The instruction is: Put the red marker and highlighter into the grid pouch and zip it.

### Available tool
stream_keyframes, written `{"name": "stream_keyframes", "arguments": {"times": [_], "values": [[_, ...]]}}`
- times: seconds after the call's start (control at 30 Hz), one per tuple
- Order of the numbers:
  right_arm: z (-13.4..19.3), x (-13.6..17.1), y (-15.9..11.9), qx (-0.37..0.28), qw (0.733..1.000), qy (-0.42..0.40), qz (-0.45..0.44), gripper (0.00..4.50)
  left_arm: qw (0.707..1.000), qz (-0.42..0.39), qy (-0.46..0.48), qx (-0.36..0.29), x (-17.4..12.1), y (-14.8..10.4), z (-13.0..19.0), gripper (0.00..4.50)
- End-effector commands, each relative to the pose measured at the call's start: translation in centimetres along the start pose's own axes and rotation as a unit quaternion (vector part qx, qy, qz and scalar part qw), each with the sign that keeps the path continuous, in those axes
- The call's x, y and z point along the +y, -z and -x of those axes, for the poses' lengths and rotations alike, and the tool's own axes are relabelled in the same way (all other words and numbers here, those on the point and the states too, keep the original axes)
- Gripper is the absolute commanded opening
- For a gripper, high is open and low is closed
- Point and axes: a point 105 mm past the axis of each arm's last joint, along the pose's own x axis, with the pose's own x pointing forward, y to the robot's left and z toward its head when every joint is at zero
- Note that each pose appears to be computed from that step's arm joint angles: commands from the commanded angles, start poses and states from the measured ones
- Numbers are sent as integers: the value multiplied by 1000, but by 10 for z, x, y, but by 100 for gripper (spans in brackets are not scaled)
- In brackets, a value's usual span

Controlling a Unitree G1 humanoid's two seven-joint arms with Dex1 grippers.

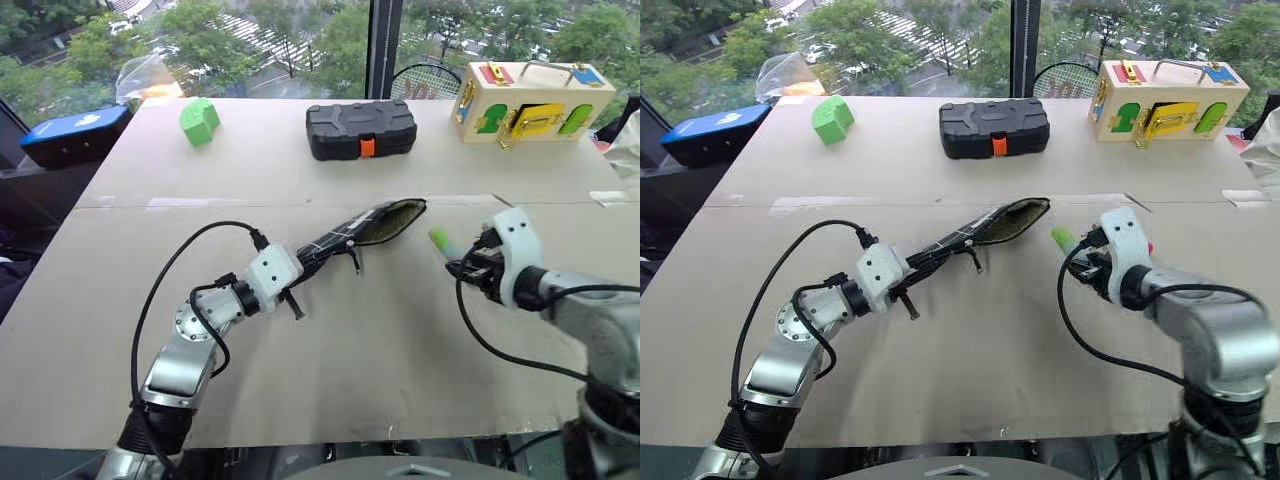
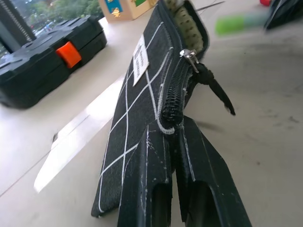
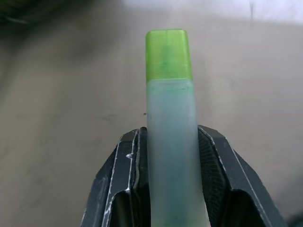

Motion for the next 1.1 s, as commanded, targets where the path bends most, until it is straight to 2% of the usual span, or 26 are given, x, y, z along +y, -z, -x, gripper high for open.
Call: {"name": "stream_keyframes", "arguments": {"times": [0.03, 0.3, 0.53, 0.67, 0.77, 0.97, 1.03, 1.1], "values": [[9, 31, -20, 5, 991, -106, 85, 77, 999, -34, 19, -18, -2, -9, -2, 0], [-11, 23, -26, 60, 983, -111, 133, 77, 995, -70, 51, -40, -15, -18, -5, 0], [-42, 25, -37, 99, 971, -128, 176, 77, 988, -112, 88, -53, -36, -19, -6, 0], [-47, 18, -44, 90, 966, -135, 200, 270, 993, -79, 69, -53, -34, -19, -6, 0], [-33, 10, -53, 65, 969, -135, 195, 407, 998, -36, 39, -43, -26, -15, -4, 0], [23, 9, -52, 19, 977, -181, 110, 407, 998, 46, -2, -30, -11, -10, -1, 0], [32, -5, -44, 2, 991, -123, 61, 407, 998, 51, -3, -29, -9, -10, -1, 0], [32, -33, -28, -13, 1000, -7, 1, 407, 998, 52, -4, -29, -6, -11, -1, 0]]}}
